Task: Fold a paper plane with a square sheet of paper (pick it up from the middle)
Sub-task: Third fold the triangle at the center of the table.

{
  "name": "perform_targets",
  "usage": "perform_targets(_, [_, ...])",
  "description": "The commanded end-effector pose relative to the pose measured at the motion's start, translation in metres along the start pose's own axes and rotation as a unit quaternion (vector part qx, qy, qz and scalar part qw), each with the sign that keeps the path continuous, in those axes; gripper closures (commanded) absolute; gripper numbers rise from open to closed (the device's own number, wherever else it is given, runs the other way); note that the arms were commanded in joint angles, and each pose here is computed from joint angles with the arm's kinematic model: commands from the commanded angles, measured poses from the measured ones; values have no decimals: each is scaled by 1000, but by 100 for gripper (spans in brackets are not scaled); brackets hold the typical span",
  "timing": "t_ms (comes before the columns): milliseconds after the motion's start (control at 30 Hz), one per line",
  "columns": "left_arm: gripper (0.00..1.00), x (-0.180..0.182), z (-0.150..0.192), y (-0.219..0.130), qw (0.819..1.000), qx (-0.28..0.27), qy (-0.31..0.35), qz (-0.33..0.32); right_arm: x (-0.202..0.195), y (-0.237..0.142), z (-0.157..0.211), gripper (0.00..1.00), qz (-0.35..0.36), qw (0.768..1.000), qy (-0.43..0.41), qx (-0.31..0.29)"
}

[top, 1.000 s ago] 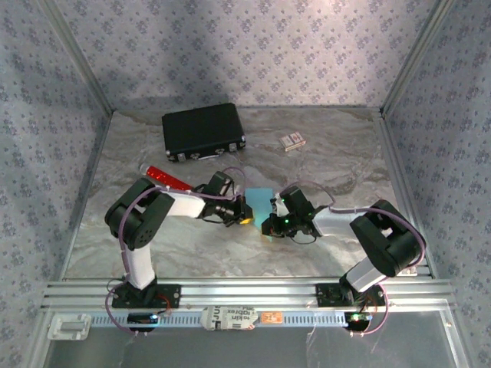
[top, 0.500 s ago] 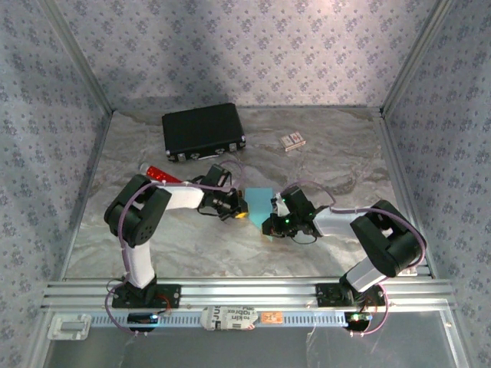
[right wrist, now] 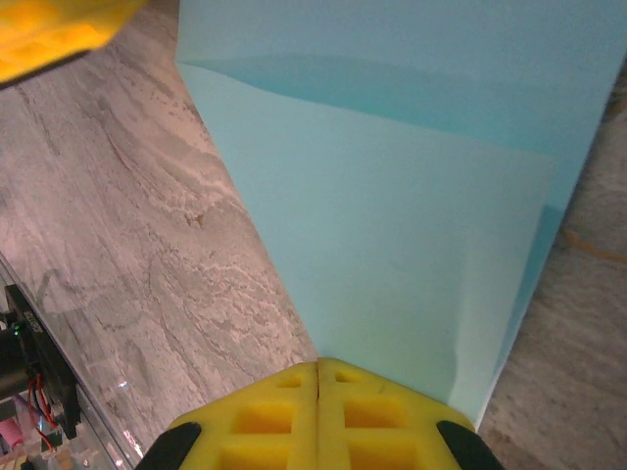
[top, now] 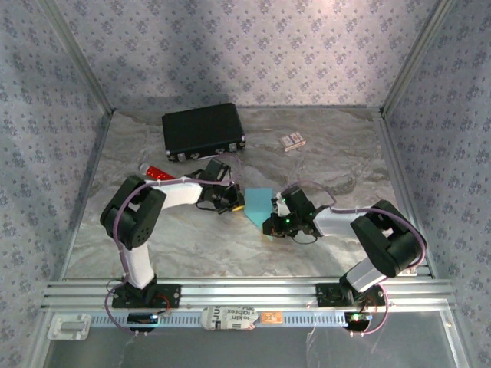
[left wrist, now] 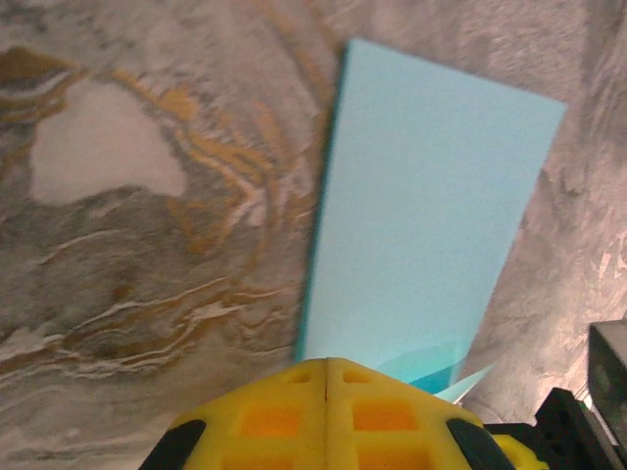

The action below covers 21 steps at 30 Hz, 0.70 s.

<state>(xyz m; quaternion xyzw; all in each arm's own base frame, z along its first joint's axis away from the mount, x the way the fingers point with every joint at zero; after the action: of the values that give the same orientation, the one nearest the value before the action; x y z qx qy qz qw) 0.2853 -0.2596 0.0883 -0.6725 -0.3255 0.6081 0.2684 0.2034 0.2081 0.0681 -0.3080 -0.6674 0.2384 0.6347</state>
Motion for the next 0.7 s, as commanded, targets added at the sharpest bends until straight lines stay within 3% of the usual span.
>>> perform_targets(0, [95, -26, 5, -8, 999, -8, 46, 13, -27, 1, 18, 95, 58, 997, 40, 33])
perform_targets(200, [96, -31, 20, 16, 998, 15, 41, 44, -28, 1, 17, 95, 59, 997, 41, 32])
perform_targets(667, [98, 23, 31, 35, 999, 36, 3, -12, 1, -10, 2, 94, 13, 1000, 20, 15])
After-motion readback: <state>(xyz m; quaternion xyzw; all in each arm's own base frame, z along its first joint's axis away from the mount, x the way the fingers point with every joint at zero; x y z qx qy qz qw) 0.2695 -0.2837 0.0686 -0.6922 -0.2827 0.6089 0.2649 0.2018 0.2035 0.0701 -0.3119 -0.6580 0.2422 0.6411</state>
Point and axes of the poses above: each hand's point on the last joint's axis, 136 mm out from that joint toward the fingers, its own y axis out along the fingers, its own x axis along the line the jaws close on, z = x × y, the point moved 7 cm from there along -y, back along the fingers, and after that the axes turned 8 degrees about y, right-handed, at the moved point
